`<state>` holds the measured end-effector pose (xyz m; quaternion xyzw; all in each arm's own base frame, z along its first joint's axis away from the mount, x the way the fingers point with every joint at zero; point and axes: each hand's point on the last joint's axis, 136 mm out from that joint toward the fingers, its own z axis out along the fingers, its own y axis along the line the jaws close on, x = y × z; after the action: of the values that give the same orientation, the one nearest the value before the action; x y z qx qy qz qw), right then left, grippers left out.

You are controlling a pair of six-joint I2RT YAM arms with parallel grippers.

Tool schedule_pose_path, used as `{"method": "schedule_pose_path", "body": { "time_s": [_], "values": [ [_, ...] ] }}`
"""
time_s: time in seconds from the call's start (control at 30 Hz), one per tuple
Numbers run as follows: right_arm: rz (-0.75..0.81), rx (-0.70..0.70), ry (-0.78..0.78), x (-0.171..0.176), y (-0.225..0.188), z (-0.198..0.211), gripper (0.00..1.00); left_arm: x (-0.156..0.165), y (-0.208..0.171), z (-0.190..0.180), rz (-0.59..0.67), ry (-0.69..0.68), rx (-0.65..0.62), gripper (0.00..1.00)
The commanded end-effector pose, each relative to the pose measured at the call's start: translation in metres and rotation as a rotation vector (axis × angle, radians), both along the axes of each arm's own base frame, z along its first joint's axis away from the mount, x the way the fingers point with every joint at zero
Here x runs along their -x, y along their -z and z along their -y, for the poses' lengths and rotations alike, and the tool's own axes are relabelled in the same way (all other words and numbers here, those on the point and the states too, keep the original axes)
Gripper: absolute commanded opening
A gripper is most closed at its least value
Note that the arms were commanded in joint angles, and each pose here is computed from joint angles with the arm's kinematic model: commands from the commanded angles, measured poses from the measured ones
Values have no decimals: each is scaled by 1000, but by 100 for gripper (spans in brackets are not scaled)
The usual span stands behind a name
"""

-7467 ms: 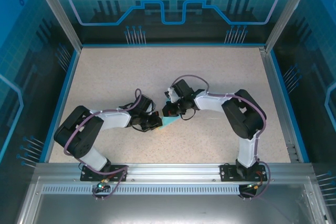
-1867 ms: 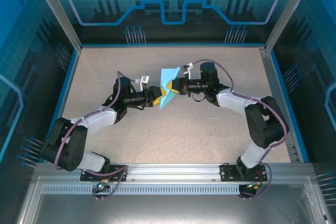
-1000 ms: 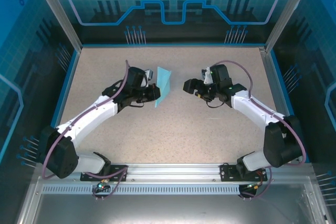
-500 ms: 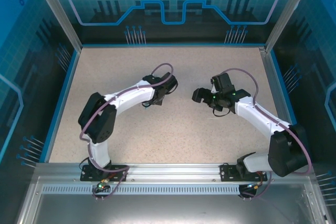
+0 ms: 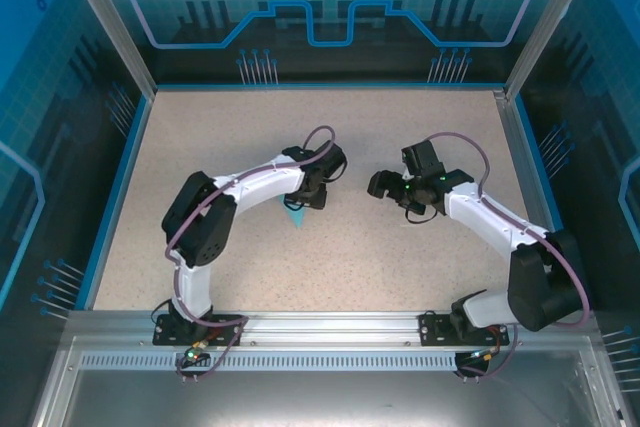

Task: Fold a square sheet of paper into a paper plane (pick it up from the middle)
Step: Turn over the paper at the center of the table, then move the paper to the center of the table.

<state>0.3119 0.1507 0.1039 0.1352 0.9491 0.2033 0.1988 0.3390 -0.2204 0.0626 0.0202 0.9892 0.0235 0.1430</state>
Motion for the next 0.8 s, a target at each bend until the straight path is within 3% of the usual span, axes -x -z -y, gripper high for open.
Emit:
{"method": "schedule_pose_path", "body": {
  "time_s": [0.0,0.13,0.37,0.53,0.77],
  "values": [
    [14,-11,-30,-1,1,-16,86,-3,-44,12,31,-8,284,60],
    [40,-59,-132,-1,-4,-65,73,-6,-55,-22,50,-141,455,67],
    [12,-143,-328,6,0,-185,46,-1,-41,-100,85,-393,487,77],
    [-36,-190,-399,7,18,-240,38,10,-33,-127,95,-478,490,84],
    [-89,-205,-421,0,44,-258,36,19,-29,-140,105,-510,493,89]
  ]
}}
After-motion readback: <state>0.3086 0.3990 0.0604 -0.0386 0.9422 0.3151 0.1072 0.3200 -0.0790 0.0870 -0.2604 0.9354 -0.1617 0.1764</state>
